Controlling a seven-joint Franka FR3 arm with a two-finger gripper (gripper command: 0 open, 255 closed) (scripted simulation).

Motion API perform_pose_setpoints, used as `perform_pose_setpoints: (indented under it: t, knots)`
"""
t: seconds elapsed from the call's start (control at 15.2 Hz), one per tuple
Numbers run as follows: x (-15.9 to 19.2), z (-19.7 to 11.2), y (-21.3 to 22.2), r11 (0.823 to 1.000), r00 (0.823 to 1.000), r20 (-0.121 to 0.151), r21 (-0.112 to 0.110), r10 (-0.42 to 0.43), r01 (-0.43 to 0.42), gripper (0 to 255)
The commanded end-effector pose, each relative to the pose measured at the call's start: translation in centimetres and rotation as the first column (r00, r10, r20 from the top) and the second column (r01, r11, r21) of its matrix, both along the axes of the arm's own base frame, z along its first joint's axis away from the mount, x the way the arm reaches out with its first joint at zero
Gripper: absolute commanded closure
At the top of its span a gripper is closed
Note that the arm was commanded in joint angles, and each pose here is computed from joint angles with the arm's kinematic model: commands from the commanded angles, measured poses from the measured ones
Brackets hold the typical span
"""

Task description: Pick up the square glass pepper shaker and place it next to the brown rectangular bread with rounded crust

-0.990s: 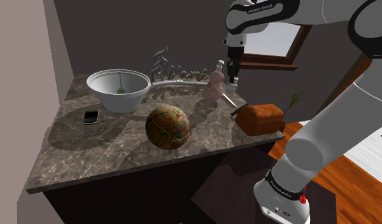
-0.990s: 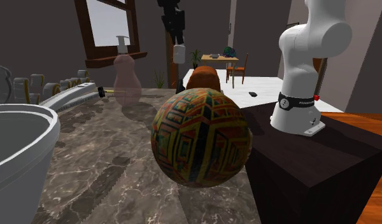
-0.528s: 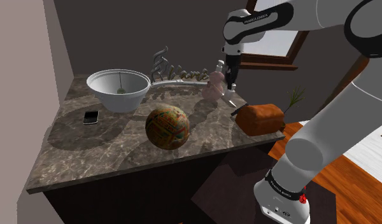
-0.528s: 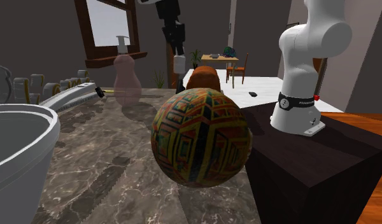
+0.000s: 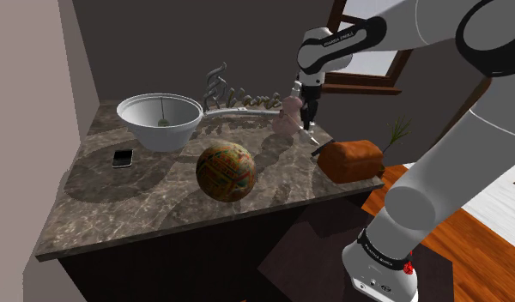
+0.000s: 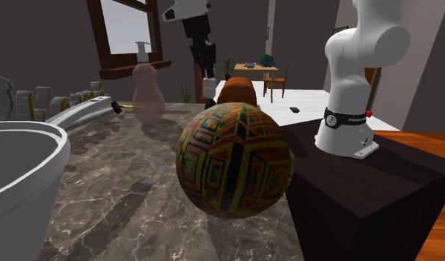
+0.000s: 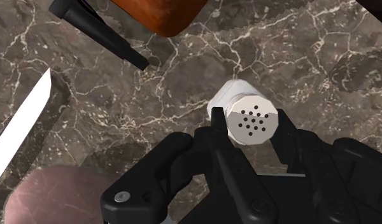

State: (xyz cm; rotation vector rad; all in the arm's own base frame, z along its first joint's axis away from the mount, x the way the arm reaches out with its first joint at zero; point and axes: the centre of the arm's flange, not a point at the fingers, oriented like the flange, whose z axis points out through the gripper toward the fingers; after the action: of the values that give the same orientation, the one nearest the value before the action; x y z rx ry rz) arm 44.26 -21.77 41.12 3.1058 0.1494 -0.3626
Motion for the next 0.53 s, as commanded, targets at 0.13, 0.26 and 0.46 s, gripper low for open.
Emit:
perform_pose_setpoints:
  t: [0.13,0.26,0.46]
  knots:
    - [0.0,-2.1,0.0,1.0,1.0,0.001,0.0,0.0,0.0,255]
    - [0.0,-3.2,0.0,1.0,1.0,0.001,0.0,0.0,0.0,255]
    - [0.0,-4.7,0.0,1.0,1.0,0.001,0.0,0.0,0.0,255]
